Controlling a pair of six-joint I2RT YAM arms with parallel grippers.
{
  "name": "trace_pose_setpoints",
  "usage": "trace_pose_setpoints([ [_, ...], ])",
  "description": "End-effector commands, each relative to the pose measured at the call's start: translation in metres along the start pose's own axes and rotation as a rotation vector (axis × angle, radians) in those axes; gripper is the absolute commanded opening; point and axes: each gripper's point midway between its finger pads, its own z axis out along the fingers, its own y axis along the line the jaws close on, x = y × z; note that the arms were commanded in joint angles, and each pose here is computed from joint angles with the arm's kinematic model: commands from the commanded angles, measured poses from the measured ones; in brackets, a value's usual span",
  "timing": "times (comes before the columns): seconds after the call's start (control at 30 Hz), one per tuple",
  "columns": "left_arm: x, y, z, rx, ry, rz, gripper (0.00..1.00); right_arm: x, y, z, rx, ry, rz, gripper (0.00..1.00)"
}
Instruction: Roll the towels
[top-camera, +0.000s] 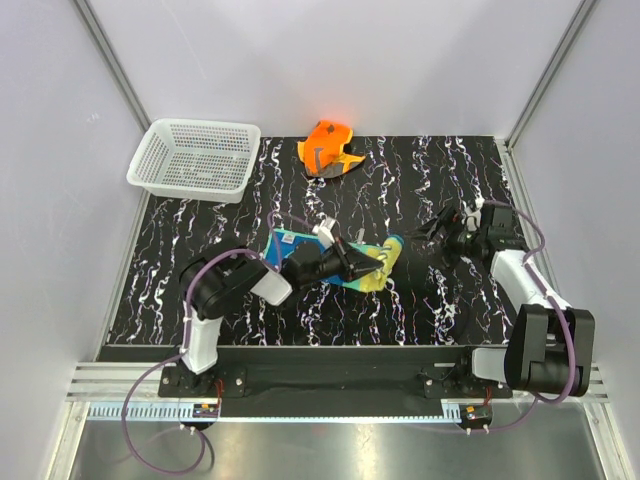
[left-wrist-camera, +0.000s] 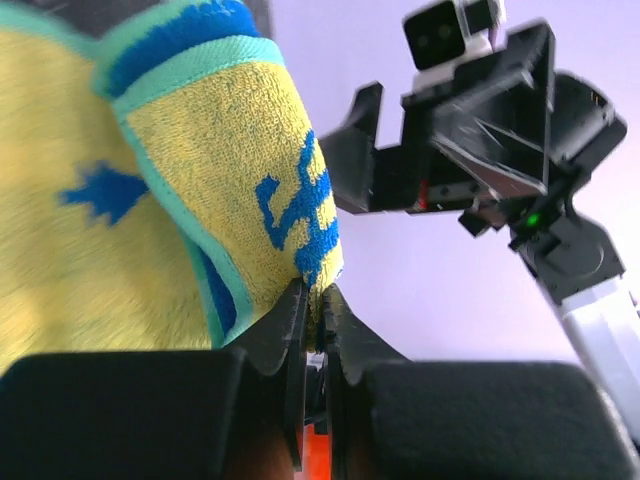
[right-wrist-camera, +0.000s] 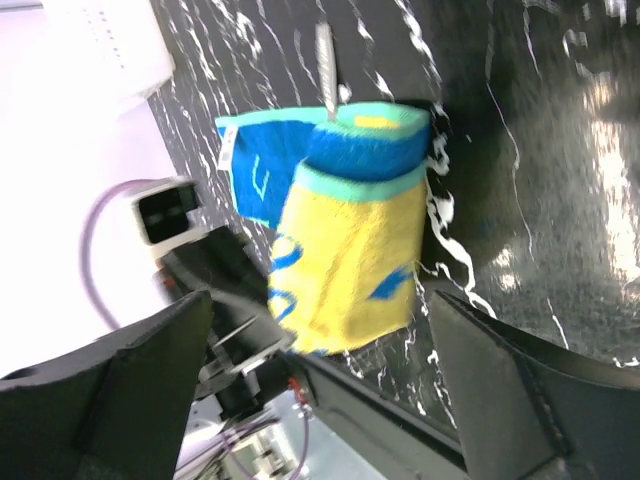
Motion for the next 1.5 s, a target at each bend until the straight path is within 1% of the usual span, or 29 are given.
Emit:
trace_pose_setpoints([
  [0.0,-0.009,-0.036,-0.013,0.206,-0.083,-0.066,0.00,0.009,0.009,0.005,-0.080,0.040,0.033,0.94],
  [0.1,-0.011,-0.017,-0.017,0.119,-0.116,-0.095,0.00,0.021,0.001,0.012,-0.060,0.059,0.044,0.91],
  [0.2,-0.009,-0.007,-0.020,0.058,-0.131,-0.092,0.00,0.034,-0.004,0.020,-0.027,0.075,0.028,0.89],
  [0.27,-0.004,-0.007,-0.022,0.054,-0.140,-0.092,0.00,0.037,-0.009,0.023,0.000,0.078,0.029,0.88],
  [0.33,-0.005,-0.009,-0.023,0.057,-0.165,-0.112,0.00,0.052,-0.011,0.030,0.026,0.115,0.008,0.86],
  [0.43,-0.001,-0.007,-0.028,0.078,-0.203,-0.152,0.00,0.062,-0.016,0.035,0.047,0.130,-0.005,0.85],
  [0.47,0.003,-0.007,-0.029,0.091,-0.199,-0.178,0.00,0.063,-0.018,0.036,0.054,0.131,-0.006,0.85],
  [0.5,0.002,-0.010,-0.029,0.130,-0.219,-0.190,0.00,0.063,-0.020,0.036,0.061,0.125,-0.008,0.85],
  [0.57,0.010,-0.011,-0.030,0.167,-0.224,-0.229,0.00,0.066,-0.024,0.037,0.076,0.130,-0.013,0.85],
  [0.6,0.008,-0.011,-0.032,0.205,-0.257,-0.243,0.00,0.066,-0.026,0.037,0.082,0.127,-0.015,0.84],
  [0.67,0.016,-0.009,-0.026,0.206,-0.245,-0.273,0.00,0.068,-0.030,0.037,0.097,0.132,-0.020,0.85],
  [0.73,0.022,-0.010,-0.021,0.208,-0.244,-0.233,0.00,0.069,-0.035,0.036,0.113,0.133,-0.026,0.85],
  [0.83,0.029,-0.011,-0.019,0.209,-0.249,-0.232,0.00,0.072,-0.039,0.036,0.126,0.140,-0.033,0.84],
  [1.03,0.018,0.010,-0.037,0.151,-0.341,-0.297,0.00,0.084,-0.055,0.038,0.191,0.159,-0.067,0.79],
  [1.13,0.012,0.007,-0.043,0.156,-0.371,-0.301,0.00,0.090,-0.059,0.042,0.211,0.165,-0.094,0.74],
  [1.17,0.012,0.006,-0.043,0.158,-0.371,-0.306,0.00,0.089,-0.061,0.043,0.223,0.156,-0.097,0.71],
  [1.27,0.012,0.006,-0.042,0.161,-0.361,-0.338,0.00,0.093,-0.064,0.052,0.235,0.167,-0.114,0.68],
  [1.47,0.016,0.015,-0.041,0.143,-0.341,-0.389,0.00,0.094,-0.057,0.068,0.216,0.164,-0.161,0.68],
])
